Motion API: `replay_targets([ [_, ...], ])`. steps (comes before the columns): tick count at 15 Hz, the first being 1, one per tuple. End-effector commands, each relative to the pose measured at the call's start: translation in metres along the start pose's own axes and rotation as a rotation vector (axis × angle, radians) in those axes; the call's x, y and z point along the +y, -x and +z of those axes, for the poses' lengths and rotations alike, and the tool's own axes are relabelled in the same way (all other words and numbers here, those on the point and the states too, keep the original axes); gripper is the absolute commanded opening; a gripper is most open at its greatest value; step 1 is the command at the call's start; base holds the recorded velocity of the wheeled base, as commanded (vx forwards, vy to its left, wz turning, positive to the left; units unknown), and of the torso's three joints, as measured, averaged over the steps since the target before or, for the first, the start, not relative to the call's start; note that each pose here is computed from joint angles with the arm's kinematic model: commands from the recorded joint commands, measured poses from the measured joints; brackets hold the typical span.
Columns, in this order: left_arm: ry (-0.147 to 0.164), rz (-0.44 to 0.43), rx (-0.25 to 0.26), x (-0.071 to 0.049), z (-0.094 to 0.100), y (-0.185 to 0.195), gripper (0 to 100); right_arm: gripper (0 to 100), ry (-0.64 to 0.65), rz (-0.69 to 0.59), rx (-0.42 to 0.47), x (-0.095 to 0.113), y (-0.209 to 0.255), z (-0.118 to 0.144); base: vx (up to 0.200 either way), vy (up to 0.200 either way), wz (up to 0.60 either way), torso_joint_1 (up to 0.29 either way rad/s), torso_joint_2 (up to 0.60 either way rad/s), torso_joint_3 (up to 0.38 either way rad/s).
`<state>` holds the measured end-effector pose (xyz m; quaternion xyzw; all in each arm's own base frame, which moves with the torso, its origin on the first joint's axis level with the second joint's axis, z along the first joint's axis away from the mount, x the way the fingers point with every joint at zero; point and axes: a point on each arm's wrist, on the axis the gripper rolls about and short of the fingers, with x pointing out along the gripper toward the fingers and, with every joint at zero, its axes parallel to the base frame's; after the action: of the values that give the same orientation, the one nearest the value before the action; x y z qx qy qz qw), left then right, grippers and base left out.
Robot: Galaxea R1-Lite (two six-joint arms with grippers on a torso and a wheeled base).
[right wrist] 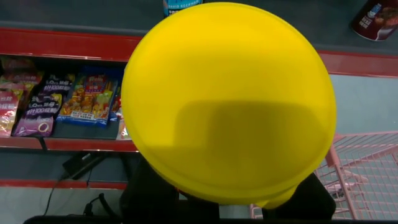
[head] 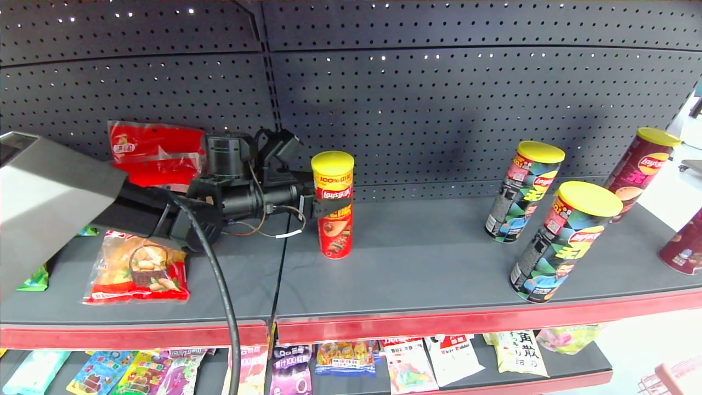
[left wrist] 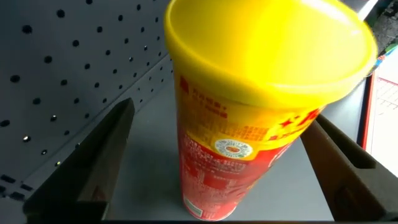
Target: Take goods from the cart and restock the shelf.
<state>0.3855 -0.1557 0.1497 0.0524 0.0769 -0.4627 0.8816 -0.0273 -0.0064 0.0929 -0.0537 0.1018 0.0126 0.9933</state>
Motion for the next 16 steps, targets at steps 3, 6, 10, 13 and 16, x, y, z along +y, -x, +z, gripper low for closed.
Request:
replay_targets([
  [3, 0.003, 0.000, 0.005, -0.001, -0.003, -0.004, 0, 0, 0.000, 0.000, 0.000, 0.000, 0.000, 0.000, 0.000, 0.000, 0.00, 0.000, 0.00, 0.000],
  [6, 0.003, -0.001, 0.008, -0.002, -0.004, -0.003, 0, 0, -0.001, 0.000, -0.004, 0.000, 0.001, 0.001, 0.000, 0.000, 0.00, 0.000, 0.00, 0.000],
  [10, 0.019, -0.012, 0.031, -0.020, -0.001, 0.023, 0, 0, -0.001, 0.000, -0.004, 0.000, 0.001, 0.001, 0.000, 0.000, 0.00, 0.000, 0.00, 0.000],
  [13, 0.021, -0.053, 0.021, -0.043, 0.009, 0.061, 0, 0, 0.001, 0.001, -0.003, 0.000, 0.000, 0.001, 0.000, 0.000, 0.00, 0.000, 0.00, 0.000],
  [16, 0.027, -0.093, 0.031, -0.063, 0.007, 0.083, 0, 0, 0.001, 0.001, -0.006, 0.000, 0.001, 0.001, 0.000, 0.000, 0.00, 0.000, 0.00, 0.000],
])
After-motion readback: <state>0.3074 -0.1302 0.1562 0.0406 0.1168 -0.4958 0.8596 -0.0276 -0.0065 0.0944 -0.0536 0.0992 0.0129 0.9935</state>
